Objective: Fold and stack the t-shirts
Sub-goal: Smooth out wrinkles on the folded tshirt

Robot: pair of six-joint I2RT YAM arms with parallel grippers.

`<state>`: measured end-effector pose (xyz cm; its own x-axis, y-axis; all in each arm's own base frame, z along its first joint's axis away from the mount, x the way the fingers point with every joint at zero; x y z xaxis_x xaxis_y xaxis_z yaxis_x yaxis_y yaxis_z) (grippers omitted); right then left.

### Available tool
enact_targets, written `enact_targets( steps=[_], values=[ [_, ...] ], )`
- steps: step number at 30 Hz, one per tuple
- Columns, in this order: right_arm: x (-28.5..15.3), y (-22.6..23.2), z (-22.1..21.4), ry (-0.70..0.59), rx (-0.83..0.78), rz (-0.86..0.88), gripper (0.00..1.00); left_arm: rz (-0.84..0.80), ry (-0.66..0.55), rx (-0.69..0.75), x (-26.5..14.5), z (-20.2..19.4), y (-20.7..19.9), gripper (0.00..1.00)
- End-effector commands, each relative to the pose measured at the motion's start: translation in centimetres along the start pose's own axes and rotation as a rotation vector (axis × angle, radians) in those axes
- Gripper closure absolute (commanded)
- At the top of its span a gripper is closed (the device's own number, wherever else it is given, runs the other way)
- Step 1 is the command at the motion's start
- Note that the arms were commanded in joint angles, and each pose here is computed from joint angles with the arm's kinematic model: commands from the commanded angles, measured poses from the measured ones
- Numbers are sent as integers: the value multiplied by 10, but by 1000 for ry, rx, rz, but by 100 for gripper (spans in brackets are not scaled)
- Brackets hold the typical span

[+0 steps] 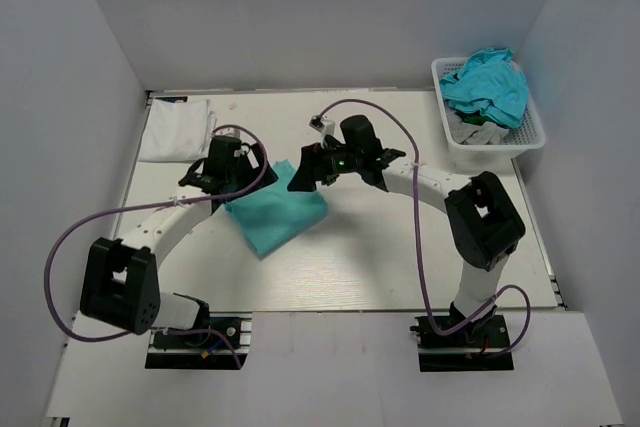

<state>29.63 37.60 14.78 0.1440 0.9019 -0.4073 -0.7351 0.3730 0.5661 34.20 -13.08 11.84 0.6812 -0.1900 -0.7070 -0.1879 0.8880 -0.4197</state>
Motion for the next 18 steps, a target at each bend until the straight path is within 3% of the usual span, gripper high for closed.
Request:
enact_targets(
  steps=[1,3,5,6,9,13,18],
  values=[
    [8,11,33,-60,29,68,10,-108,98,29,-19,-39,-7,0],
    [17,12,43,-104,38,102,10,-223,95,34,-29,-49,-16,0],
    [21,14,55,-127,27,122,10,-329,157,46,-35,-84,-14,0],
    [32,10,52,-101,54,151,10,-415,96,48,-42,-77,-26,0],
    [50,5,57,-82,89,209,10,-437,150,33,-37,-109,-11,0],
    [75,-9,62,-74,114,230,10,-465,146,47,-30,-118,-8,0],
    [101,-42,42,-35,203,206,10,-321,201,55,-10,-133,19,0]
  ],
)
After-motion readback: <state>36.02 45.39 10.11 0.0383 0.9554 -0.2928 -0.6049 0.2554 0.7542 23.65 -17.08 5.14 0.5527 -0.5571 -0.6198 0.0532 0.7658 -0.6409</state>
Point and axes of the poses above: each gripper's point midway between its finger pads, its own x axis out along the fingers, its own y axis along the line the jaws close on, z = x × y, the point moved 1 cm from there along -x, back along the fingers, and after that the axes turned 2 degrees about -x, right-handed, at the moved point
